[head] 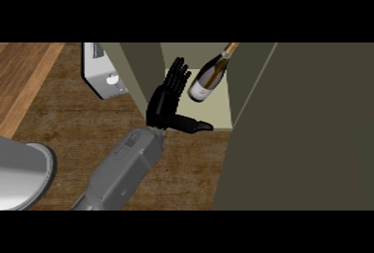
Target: Pick up the wine, place it into the cabinet and close the cabinet
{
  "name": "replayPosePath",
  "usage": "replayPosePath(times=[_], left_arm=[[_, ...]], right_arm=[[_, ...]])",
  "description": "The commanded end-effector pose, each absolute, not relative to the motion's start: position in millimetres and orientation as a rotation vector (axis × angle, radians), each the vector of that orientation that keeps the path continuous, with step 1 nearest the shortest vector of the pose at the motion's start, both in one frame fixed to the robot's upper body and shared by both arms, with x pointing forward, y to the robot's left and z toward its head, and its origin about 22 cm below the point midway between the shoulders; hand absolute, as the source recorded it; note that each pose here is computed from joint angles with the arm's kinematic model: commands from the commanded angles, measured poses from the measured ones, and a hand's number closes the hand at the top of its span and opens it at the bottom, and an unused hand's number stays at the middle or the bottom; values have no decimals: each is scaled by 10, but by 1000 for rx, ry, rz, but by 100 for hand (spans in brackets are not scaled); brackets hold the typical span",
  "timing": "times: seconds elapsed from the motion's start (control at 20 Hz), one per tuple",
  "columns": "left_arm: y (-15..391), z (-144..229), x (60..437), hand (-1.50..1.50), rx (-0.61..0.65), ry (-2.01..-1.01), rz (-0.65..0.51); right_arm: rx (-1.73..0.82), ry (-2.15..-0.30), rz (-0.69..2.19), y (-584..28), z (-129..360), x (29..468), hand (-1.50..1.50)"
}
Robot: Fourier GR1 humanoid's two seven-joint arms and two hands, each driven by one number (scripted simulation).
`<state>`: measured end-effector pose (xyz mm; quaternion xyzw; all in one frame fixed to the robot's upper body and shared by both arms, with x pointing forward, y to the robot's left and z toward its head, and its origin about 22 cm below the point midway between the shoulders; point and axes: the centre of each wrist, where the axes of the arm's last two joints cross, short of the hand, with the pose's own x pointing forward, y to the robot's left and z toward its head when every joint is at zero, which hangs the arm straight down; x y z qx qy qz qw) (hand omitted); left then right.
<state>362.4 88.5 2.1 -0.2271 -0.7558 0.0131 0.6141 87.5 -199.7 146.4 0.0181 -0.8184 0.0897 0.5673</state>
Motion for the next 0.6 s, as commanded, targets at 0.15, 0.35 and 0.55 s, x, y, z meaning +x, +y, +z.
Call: replayPosePath(times=[0.15, 0.35, 0.55], left_arm=[[1098, -132, 3096, -150, -543, -1723, 39], [1100, -179, 2855, -150, -547, -1701, 104], [1349, -59, 2662, -150, -571, -1723, 118]], right_arm=[[157, -1945, 134, -1995, 1853, 628, -150], [173, -1937, 162, -2033, 1978, 538, -150], [135, -1952, 207, -2071, 1897, 629, -150]])
